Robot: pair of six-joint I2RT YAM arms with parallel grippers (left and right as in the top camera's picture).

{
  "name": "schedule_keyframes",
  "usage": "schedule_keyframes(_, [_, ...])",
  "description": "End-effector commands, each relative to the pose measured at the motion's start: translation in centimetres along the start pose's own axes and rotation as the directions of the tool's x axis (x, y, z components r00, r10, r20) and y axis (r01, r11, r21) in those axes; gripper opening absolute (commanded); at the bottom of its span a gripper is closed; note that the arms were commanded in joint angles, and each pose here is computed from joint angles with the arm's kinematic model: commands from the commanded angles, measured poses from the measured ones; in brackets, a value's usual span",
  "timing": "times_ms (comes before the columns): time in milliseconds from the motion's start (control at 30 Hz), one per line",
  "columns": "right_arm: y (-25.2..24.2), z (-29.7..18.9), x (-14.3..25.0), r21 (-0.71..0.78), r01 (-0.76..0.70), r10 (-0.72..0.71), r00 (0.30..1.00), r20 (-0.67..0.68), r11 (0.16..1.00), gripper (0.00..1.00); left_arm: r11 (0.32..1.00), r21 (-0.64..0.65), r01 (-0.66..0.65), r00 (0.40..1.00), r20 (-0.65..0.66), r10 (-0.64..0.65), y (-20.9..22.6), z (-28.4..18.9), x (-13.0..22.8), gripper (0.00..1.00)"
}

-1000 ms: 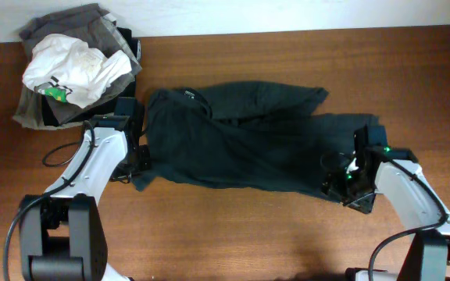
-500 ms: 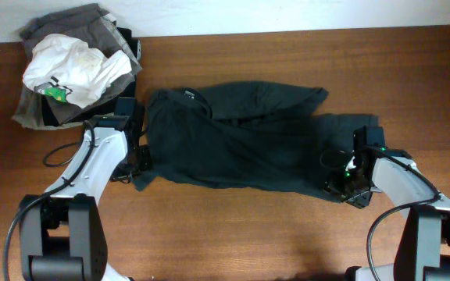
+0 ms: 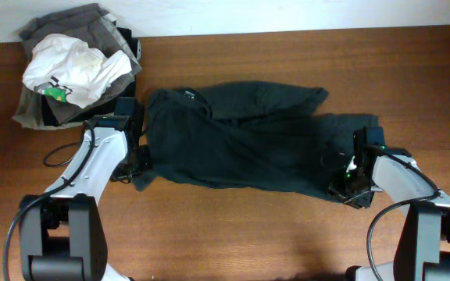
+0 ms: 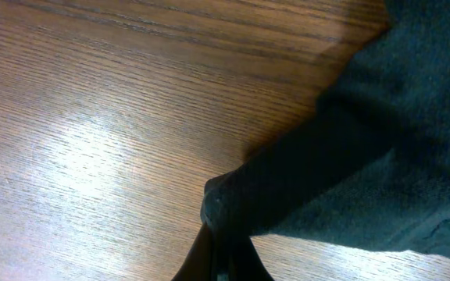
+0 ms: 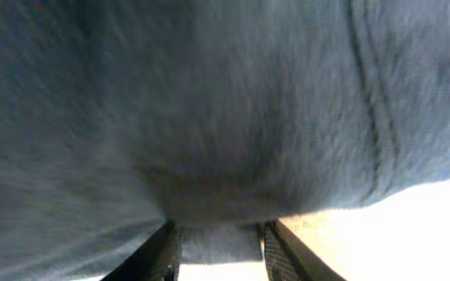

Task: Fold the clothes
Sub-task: 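Lift the shirt with both grippers and shake it out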

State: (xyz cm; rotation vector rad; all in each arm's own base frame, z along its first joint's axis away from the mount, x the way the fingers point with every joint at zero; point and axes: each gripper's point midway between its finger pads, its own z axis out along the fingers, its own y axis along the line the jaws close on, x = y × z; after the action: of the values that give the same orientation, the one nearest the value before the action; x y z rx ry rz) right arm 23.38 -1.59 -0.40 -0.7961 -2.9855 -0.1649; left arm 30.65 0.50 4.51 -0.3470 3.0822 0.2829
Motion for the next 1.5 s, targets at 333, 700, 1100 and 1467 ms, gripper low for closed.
schedule_keyframes(333, [-0.2,1.1,0.5,0.004,-0.026,0.027,0.999,-0.035,1.000,0.04,1.000,0.008,0.017,1.000,0.008,-0.017,-0.2,-0.2,-0.5,0.01])
schedule_keyframes(700, [3.0,-13.4,-3.3,-0.097,0.030,-0.007,0.974,0.228,0.995,0.04,0.993,0.114,-0.013,0.946,0.322,-0.024,0.2,-11.8,-1.6,0.01])
schedule_keyframes(1100, [4.3,-37.4,0.7,-0.176,0.228,-0.058,0.749,0.660,0.958,0.04,0.929,0.324,-0.180,0.549,0.817,-0.178,3.5,-36.6,3.7,0.01])
schedule_keyframes(1467, [4.8,-47.8,2.7,-0.200,0.316,0.003,0.528,0.849,0.927,0.03,0.913,0.324,-0.246,0.511,0.844,-0.162,1.9,-41.0,1.3,0.01])
